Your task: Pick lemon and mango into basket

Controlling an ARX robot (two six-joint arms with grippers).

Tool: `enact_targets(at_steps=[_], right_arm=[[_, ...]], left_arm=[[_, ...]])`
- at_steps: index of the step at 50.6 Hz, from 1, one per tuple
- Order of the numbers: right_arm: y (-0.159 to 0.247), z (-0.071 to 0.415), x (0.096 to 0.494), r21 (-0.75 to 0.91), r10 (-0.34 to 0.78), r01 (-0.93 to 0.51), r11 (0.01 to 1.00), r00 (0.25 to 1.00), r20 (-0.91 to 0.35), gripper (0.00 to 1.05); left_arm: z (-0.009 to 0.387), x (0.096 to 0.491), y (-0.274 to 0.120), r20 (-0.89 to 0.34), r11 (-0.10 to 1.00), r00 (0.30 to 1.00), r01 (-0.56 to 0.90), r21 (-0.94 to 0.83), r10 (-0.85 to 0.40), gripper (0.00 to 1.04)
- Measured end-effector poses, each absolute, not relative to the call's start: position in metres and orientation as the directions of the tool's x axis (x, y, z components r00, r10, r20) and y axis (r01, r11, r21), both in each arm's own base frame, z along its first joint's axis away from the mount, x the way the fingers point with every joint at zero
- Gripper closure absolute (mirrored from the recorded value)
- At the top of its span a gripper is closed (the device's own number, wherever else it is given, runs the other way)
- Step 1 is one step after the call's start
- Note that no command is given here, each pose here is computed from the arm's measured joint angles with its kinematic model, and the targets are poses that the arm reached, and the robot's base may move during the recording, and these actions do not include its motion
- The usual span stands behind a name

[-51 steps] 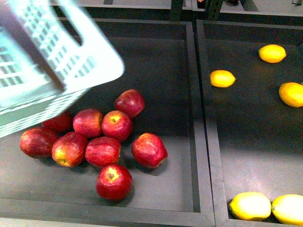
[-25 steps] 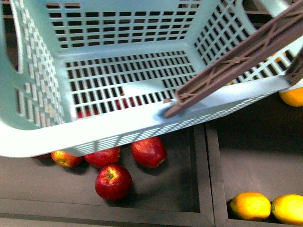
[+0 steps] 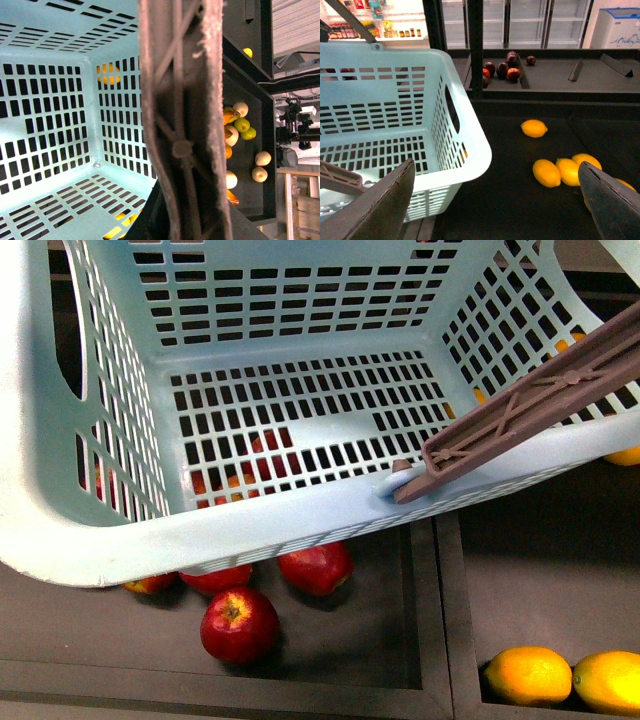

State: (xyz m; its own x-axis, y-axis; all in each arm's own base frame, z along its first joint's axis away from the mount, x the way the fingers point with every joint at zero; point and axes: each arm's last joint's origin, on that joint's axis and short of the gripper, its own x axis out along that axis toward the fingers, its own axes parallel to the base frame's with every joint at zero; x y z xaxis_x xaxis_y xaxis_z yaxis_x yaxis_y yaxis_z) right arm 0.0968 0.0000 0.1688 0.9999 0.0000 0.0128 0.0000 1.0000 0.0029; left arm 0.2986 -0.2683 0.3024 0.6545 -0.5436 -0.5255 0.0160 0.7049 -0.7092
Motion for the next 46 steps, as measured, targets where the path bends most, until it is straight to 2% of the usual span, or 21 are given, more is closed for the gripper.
enact_targets(at_steps=[18, 20, 22, 23, 24, 28, 32, 37, 46], right_arm=[[0.0, 0.169, 0.097, 0.003, 0.0, 0.0, 1.0, 1.0, 0.013, 0.09], [0.0, 0.167, 0.098, 0.033, -0.022, 0.023, 0.999, 0.999, -0.042, 0.09], [-0.002, 0.169, 0.098, 0.082, -0.085, 0.105, 0.991, 0.971, -0.222, 0.09], [-0.003, 0.17, 0.098, 0.104, -0.114, 0.146, 0.984, 0.957, -0.268, 0.09], [-0.006, 0.17, 0.1, 0.125, -0.152, 0.219, 0.968, 0.902, -0.405, 0.09], [-0.014, 0.168, 0.106, 0.174, -0.191, 0.346, 0.922, 0.797, -0.573, 0.09], [-0.028, 0.168, 0.115, 0.217, -0.233, 0.441, 0.871, 0.759, -0.608, 0.09], [-0.062, 0.18, 0.126, 0.263, -0.338, 0.547, 0.795, 0.759, -0.557, 0.09], [-0.121, 0.179, 0.142, 0.218, -0.487, 0.686, 0.694, 0.67, -0.561, 0.09]], left_arm=[[0.302, 0.298, -0.269, -0.526, 0.702, 0.646, 0.021, -0.712, -0.553, 1.0], [0.302, 0.298, -0.269, -0.526, 0.702, 0.646, 0.02, -0.712, -0.553, 1.0], [0.302, 0.298, -0.269, -0.526, 0.702, 0.647, 0.021, -0.712, -0.553, 1.0], [0.302, 0.298, -0.269, -0.526, 0.702, 0.647, 0.021, -0.712, -0.553, 1.0], [0.302, 0.298, -0.269, -0.526, 0.702, 0.648, 0.019, -0.712, -0.551, 1.0], [0.302, 0.298, -0.269, -0.525, 0.703, 0.65, 0.02, -0.711, -0.55, 1.0], [0.302, 0.298, -0.27, -0.527, 0.704, 0.647, 0.022, -0.71, -0.551, 1.0], [0.302, 0.299, -0.269, -0.527, 0.704, 0.649, 0.019, -0.71, -0.549, 1.0], [0.302, 0.298, -0.269, -0.527, 0.703, 0.646, 0.019, -0.711, -0.551, 1.0]])
